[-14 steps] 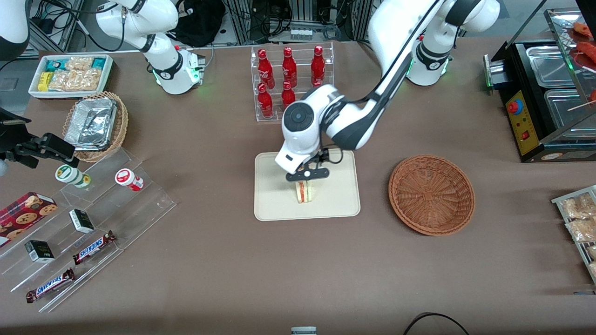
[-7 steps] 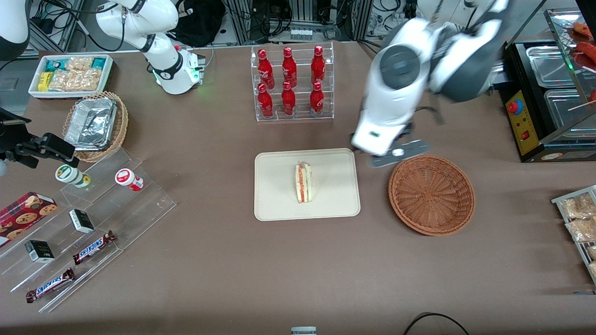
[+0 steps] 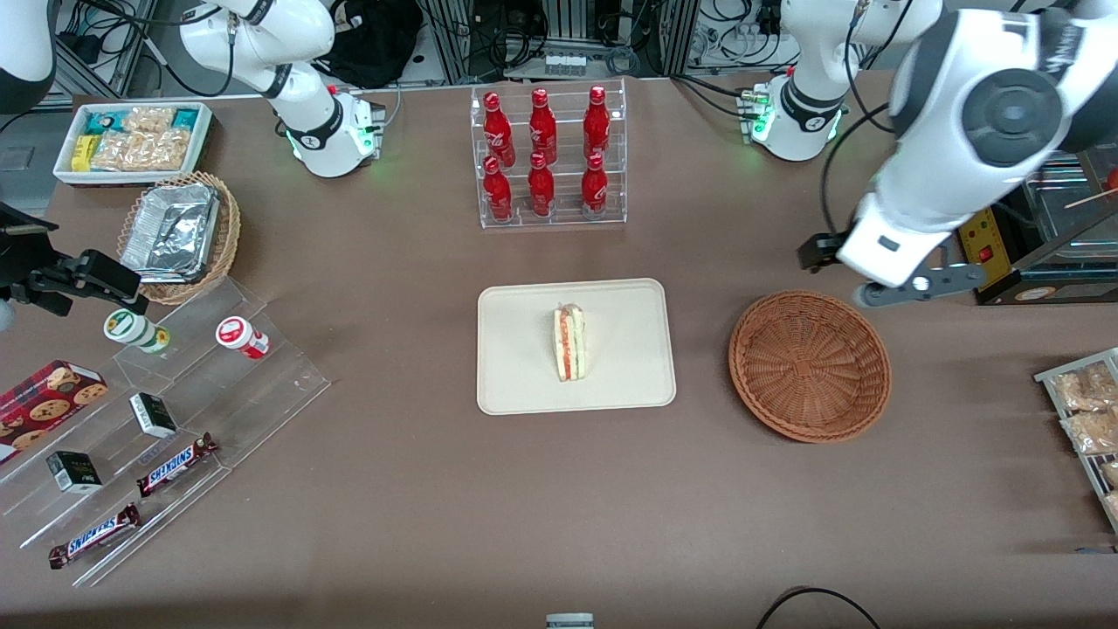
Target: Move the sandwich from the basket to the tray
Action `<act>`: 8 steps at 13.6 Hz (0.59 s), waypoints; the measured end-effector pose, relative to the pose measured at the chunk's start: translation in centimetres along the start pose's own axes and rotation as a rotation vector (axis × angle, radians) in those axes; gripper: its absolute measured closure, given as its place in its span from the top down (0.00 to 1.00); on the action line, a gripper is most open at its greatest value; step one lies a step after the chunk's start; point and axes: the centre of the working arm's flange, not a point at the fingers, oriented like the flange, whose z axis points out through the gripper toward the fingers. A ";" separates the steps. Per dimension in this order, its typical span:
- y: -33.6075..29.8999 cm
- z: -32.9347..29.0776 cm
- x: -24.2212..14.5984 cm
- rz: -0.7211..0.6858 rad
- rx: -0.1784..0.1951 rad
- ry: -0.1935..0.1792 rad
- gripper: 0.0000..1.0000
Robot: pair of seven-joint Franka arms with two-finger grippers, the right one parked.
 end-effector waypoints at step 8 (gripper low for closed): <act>-10.3 -1.2 0.6 0.023 -0.033 0.021 1.00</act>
